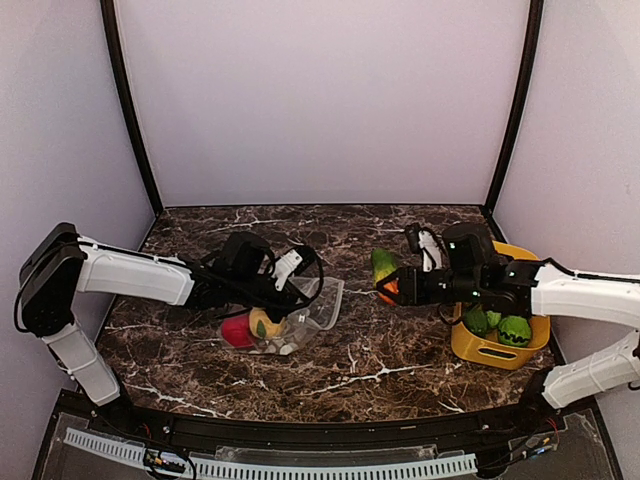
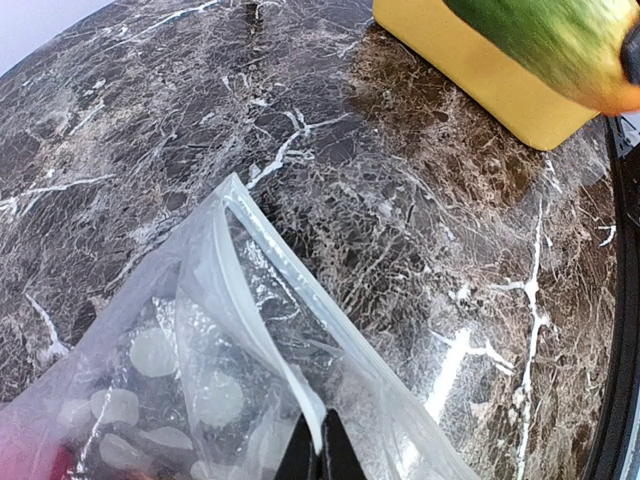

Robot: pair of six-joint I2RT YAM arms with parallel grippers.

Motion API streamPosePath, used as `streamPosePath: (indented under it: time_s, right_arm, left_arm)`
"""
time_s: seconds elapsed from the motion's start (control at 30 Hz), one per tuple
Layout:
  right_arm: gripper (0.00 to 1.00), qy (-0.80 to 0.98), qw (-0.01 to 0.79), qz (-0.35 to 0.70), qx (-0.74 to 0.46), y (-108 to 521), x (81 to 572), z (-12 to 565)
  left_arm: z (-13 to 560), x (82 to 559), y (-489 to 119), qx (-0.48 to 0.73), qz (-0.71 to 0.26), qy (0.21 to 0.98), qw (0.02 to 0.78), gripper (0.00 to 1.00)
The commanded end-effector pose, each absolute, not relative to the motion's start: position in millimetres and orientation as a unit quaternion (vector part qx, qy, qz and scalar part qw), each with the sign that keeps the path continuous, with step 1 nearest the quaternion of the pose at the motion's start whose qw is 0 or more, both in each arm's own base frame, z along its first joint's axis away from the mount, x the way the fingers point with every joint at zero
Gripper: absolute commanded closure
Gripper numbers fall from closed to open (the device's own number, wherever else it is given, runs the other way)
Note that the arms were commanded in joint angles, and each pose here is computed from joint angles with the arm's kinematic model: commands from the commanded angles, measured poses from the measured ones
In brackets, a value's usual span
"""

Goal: Open the zip-top bag and remove the fake food

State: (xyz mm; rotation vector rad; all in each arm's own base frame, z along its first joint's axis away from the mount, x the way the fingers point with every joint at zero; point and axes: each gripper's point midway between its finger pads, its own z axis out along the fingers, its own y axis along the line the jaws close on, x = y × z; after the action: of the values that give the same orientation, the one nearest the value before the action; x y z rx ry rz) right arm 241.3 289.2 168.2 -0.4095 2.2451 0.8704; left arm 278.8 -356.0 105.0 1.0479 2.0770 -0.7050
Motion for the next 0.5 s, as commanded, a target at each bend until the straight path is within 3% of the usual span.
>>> streamPosePath:
  time_s: [0.0, 0.3, 0.47]
  right_arm:
    - [0.64, 0.887, 0.348, 0.286, -0.105, 240.0, 263.8, 157.6]
    - [0.63, 0.879, 0.418, 0.228, 0.041, 131.4, 297.9, 178.0]
    - [0.62, 0.888, 0.407, 0.184, 0.109, 81.2, 297.2, 157.7]
  left_arm:
    - [112.3, 285.3, -359.4, 0.391, -0.286, 0.802, 0.35, 0.99]
    - [115.3, 286.9, -362.9, 0.39, -0.299, 0.798, 0.349, 0.99]
    - [116.3, 288.9, -365.1, 0.39, -0.304, 0.796, 0.348, 0.99]
